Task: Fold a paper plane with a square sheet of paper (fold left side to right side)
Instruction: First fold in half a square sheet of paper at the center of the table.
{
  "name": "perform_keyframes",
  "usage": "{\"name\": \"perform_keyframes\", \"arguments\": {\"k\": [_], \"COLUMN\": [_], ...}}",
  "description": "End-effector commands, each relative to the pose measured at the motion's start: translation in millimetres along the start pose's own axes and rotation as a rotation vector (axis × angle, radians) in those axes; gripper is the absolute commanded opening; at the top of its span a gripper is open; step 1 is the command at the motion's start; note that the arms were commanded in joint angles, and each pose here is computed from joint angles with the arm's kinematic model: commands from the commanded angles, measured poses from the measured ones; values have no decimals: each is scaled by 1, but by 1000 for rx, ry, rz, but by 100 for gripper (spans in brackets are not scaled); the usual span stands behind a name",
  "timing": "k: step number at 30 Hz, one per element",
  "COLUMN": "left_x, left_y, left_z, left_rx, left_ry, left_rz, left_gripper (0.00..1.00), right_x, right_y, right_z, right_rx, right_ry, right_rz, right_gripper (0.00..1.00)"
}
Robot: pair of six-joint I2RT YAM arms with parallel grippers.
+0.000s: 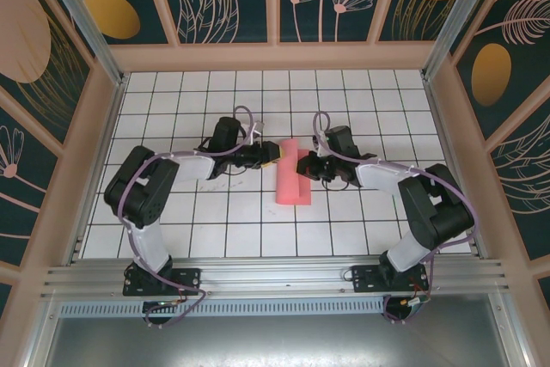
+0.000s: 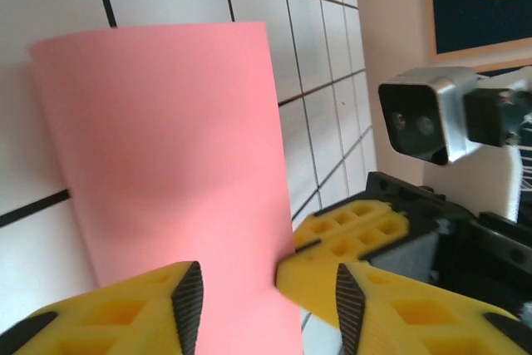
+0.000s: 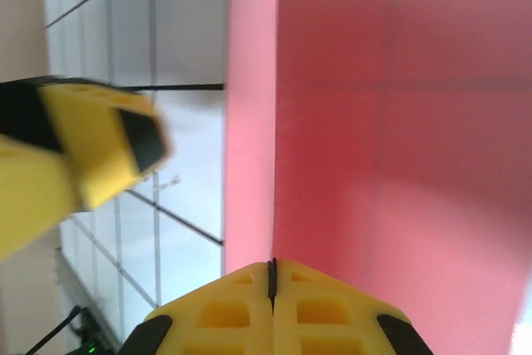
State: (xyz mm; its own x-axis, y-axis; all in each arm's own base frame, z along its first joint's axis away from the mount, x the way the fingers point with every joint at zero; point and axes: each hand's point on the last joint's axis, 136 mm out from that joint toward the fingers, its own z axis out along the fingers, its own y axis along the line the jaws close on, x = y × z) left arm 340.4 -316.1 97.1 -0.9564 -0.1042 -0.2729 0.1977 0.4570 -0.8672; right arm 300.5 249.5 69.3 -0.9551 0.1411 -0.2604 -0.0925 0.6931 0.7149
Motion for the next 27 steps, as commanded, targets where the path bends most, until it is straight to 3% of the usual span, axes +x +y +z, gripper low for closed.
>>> {"name": "perform_keyframes", "arguments": {"k": [1, 12, 21, 27], "left_x": [3, 20, 24, 29], "left_y": [17, 31, 53, 64], "left_z": [-12, 22, 42, 47], "left_rx": [-151, -266, -402, -471], "left_ry": [-15, 68, 104, 126], "left_rz": [47, 69, 80, 98], "left_gripper": [53, 60, 52, 51], "right_x": [-7, -5, -5, -4], "right_y": [-21, -40, -41, -40], "right_z": [-3, -2, -3, -4], "right_rx": [123, 203, 209, 207], "right_ry": [-19, -20, -21, -20], "right_rz": [-8, 2, -6, -10], "right_gripper": [2, 4, 6, 7]}}
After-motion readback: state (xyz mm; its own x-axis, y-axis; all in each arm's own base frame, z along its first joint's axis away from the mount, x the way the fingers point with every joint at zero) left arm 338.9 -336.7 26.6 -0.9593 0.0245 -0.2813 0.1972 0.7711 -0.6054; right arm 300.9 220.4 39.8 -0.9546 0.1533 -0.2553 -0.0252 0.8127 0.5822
